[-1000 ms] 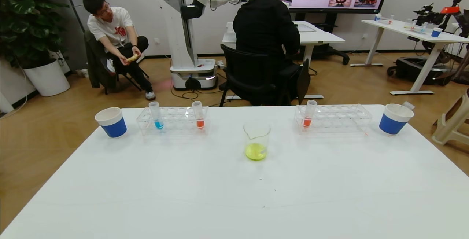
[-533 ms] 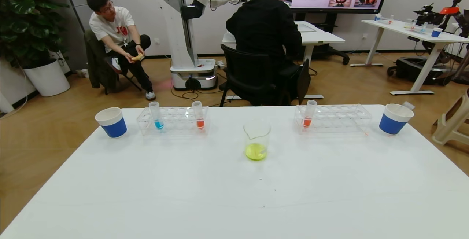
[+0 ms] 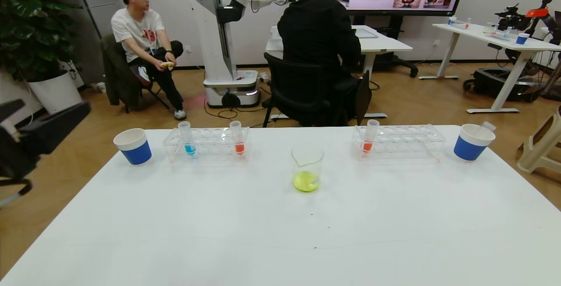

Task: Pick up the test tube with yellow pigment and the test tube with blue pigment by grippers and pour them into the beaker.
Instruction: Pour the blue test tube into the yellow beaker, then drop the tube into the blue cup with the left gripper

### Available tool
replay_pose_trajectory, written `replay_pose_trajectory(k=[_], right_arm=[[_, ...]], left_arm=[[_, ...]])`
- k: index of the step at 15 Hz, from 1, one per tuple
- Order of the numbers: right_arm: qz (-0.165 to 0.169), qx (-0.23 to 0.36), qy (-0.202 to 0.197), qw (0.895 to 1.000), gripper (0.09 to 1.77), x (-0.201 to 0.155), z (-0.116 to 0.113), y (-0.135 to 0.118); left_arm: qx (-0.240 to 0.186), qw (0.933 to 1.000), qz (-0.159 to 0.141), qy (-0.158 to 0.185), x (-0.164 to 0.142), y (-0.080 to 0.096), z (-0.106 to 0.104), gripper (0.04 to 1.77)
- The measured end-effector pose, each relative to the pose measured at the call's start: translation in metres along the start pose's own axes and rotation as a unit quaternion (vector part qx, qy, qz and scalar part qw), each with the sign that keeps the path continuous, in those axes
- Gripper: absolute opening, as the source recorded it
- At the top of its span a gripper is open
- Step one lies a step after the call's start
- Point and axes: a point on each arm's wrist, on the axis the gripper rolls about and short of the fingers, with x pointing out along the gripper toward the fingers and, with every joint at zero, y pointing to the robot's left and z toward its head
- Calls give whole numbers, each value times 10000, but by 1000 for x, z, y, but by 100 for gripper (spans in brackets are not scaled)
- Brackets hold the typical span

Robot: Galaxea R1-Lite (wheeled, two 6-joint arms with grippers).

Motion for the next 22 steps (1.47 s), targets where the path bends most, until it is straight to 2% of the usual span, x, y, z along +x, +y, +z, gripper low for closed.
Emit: replay_pose_trajectory(k=[5,10,13,15,19,22], right_arm=[[3,0,2,10000,174,0,0,0],[4,7,2,10000,174,0,0,0],[8,10,2,10000,174,0,0,0],[5,18,2,10000,174,0,0,0],[8,15,2,10000,174,0,0,0],[7,15,0,10000,174,0,0,0]], left_arm=[[-54,10000,20,-23,80,5,-47,175],[-24,9996,266,-91,136,11,-114,175],[-18,9993,286,250,156,13,-164,175],[-20,9986,268,458,169,14,-187,175],[-13,9988,210,444,198,12,-209,175],[-11,9991,274,339,212,14,-215,175]])
